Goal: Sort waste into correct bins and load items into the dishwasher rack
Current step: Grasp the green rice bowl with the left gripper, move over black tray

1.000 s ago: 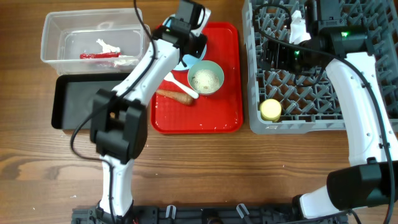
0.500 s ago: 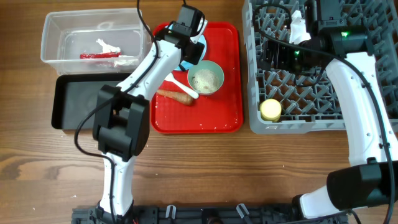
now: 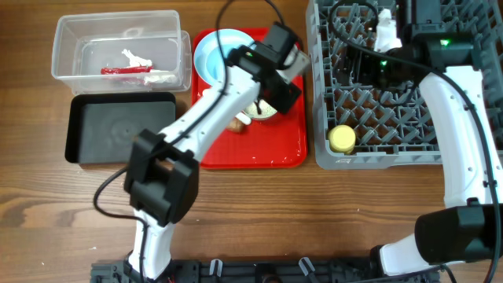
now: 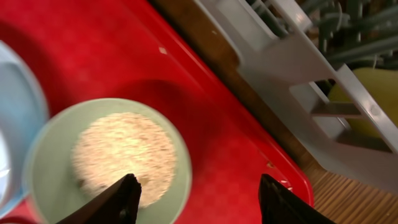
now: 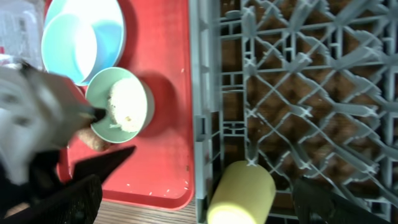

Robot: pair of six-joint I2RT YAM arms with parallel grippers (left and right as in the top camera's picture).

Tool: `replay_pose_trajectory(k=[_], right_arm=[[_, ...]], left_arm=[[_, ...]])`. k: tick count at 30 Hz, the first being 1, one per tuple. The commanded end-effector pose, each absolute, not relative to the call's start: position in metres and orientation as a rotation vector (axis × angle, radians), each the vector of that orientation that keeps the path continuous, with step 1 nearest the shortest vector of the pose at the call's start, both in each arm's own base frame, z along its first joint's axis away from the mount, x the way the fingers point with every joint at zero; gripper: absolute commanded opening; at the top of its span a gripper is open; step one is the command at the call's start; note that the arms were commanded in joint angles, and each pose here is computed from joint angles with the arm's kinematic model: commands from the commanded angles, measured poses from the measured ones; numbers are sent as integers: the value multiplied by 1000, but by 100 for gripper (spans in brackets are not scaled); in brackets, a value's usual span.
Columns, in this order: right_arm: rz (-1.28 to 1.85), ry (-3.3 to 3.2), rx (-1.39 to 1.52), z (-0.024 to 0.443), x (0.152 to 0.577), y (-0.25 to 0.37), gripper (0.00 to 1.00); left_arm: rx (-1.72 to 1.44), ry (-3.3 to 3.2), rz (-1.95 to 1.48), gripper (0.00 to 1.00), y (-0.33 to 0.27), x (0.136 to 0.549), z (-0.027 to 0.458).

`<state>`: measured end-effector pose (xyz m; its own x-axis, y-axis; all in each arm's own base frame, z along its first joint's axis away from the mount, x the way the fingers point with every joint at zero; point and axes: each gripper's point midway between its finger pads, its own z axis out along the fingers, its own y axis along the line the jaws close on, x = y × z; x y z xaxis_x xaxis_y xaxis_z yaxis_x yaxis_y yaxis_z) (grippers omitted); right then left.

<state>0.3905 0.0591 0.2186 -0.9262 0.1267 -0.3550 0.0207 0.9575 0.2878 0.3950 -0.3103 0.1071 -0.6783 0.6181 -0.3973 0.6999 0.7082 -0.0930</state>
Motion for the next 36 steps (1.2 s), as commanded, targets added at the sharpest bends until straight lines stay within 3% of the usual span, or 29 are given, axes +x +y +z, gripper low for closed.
replay_pose_trajectory(k=[1,10,21,26,36], right_arm=[[356,2710,114,228,390,47,99],[312,2710,131,227,391,40,99],[312,2711,131,227,391,40,99],[312,2713,131,227,390,40,99],[312,2717,131,226,389,40,99]], left_arm=[[1088,2625,-329,61,-313,390,77],[1107,2679,-315,55,-316,392,33],[1088,2694,-317,4,-317,395,21],[1008,2694,-337,4,-319,397,38],[655,2697,-417,4,-265,397,154]])
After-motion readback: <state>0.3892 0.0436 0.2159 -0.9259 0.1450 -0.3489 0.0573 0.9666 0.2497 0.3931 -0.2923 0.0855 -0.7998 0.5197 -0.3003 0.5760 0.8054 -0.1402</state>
